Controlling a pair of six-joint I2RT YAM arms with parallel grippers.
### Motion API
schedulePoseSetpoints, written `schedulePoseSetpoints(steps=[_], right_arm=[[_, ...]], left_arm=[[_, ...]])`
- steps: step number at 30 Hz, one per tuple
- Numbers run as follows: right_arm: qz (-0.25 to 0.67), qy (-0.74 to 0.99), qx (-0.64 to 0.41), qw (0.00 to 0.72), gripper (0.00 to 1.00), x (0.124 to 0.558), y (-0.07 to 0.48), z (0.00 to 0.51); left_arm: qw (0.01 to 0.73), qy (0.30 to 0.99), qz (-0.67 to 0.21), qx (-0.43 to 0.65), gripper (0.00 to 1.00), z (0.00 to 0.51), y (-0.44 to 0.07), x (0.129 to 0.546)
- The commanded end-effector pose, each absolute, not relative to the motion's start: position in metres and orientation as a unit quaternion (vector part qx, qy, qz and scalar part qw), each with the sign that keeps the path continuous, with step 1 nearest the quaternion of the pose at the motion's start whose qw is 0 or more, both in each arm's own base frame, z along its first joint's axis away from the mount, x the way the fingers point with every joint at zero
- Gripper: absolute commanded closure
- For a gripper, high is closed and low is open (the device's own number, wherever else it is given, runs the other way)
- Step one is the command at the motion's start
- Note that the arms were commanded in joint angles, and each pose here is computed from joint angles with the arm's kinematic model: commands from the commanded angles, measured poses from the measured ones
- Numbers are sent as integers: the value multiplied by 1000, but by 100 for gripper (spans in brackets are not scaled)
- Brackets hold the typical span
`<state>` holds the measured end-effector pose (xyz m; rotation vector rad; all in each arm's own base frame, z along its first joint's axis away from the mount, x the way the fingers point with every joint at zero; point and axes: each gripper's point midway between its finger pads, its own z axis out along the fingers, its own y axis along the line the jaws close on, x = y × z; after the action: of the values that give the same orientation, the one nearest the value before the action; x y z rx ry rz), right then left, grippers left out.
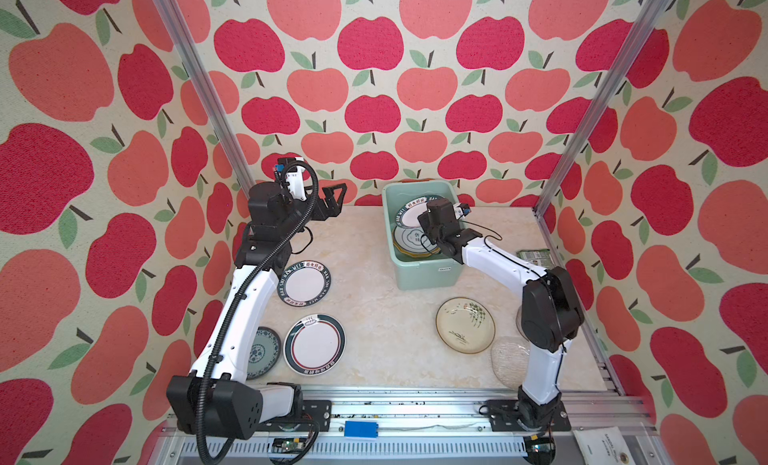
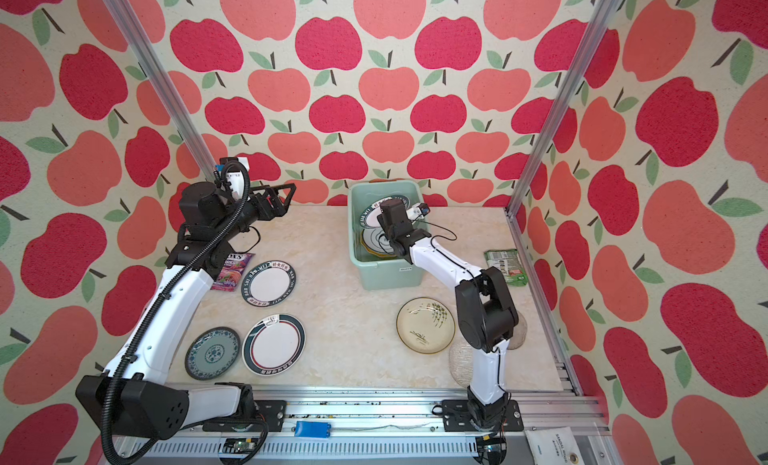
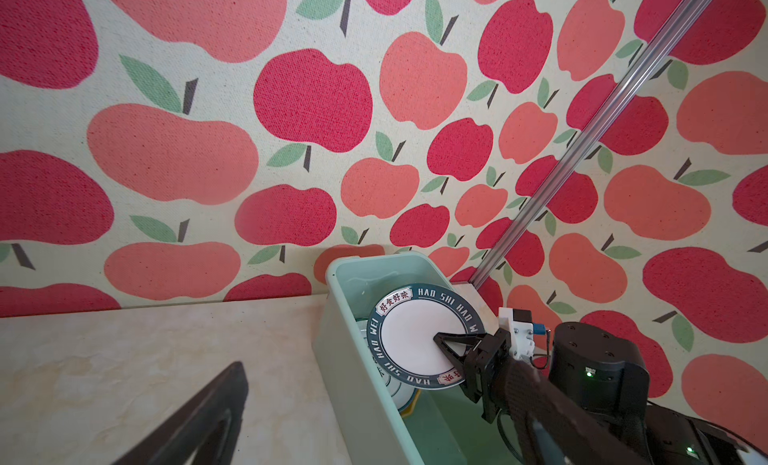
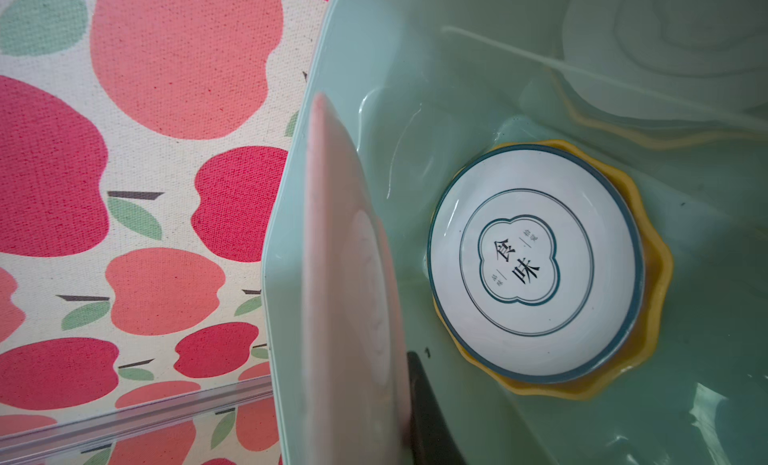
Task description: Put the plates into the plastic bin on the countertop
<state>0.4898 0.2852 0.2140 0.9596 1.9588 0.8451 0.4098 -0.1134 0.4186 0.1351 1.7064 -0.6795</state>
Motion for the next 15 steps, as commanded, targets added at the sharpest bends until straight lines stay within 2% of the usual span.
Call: schedulePoseSetpoints(steps=[1,15], right_arm=[[328,758,391,406,98,490,282,240],[251,806,376,382,97,501,290,207]], left_arm=[[601,739,-293,82,1,416,-117,405],[583,751,-297,81,1,405,-118,407]])
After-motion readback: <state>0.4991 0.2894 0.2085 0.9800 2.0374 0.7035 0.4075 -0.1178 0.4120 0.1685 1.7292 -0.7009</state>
